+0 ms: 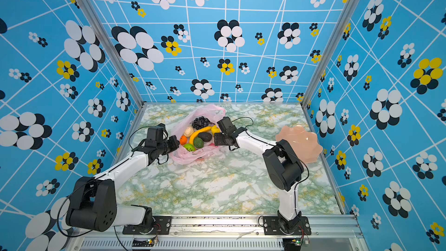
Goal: Take the fake fruits out of the plastic bag
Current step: 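Release the bag rim and move right gripper to the peach plate while left holds bag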
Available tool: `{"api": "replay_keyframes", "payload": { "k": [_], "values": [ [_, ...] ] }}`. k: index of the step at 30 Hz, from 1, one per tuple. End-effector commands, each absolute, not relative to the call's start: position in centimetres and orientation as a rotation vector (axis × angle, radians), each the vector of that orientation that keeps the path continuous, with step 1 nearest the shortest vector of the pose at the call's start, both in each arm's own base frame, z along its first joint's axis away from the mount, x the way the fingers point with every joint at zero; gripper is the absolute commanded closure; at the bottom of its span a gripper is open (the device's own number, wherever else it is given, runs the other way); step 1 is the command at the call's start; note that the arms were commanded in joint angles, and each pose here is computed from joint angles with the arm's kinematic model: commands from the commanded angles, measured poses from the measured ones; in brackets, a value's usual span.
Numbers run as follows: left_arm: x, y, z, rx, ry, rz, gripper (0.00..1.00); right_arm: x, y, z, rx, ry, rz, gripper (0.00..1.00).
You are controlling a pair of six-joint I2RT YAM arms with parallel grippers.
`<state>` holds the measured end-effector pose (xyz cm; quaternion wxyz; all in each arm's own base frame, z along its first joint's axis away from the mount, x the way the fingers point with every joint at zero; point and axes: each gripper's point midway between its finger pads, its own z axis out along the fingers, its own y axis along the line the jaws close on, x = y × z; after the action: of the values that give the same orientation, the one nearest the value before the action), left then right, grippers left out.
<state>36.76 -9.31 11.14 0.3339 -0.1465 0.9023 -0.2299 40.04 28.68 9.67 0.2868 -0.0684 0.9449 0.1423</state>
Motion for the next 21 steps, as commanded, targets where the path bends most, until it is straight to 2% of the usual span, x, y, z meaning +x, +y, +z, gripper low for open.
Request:
{"api": "replay_keyframes", "payload": {
  "k": [1, 6, 12, 16, 21],
  "values": [
    [36.6, -10.4, 12.1, -0.313, 2.303, -0.639, 1.00, 38.4, 27.7, 12.4, -0.223, 2.494, 0.417, 0.10],
    [36.2, -10.9, 12.0, -0.280, 2.274, -0.649, 1.00, 35.9, 22.7, 14.9, -0.214, 2.475, 0.279, 0.09],
    [36.0, -11.2, 11.7, -0.250, 2.237, -0.654, 1.00, 33.6, 13.8, 16.2, -0.075, 2.488, -0.034, 0.09],
    [35.8, -11.3, 11.4, -0.240, 2.224, -0.650, 1.00, 33.0, 8.2, 15.9, 0.079, 2.520, -0.188, 0.11],
    [35.7, -11.1, 11.3, -0.237, 2.216, -0.639, 1.00, 33.3, 4.1, 14.3, 0.220, 2.577, -0.298, 0.15]
  ]
}}
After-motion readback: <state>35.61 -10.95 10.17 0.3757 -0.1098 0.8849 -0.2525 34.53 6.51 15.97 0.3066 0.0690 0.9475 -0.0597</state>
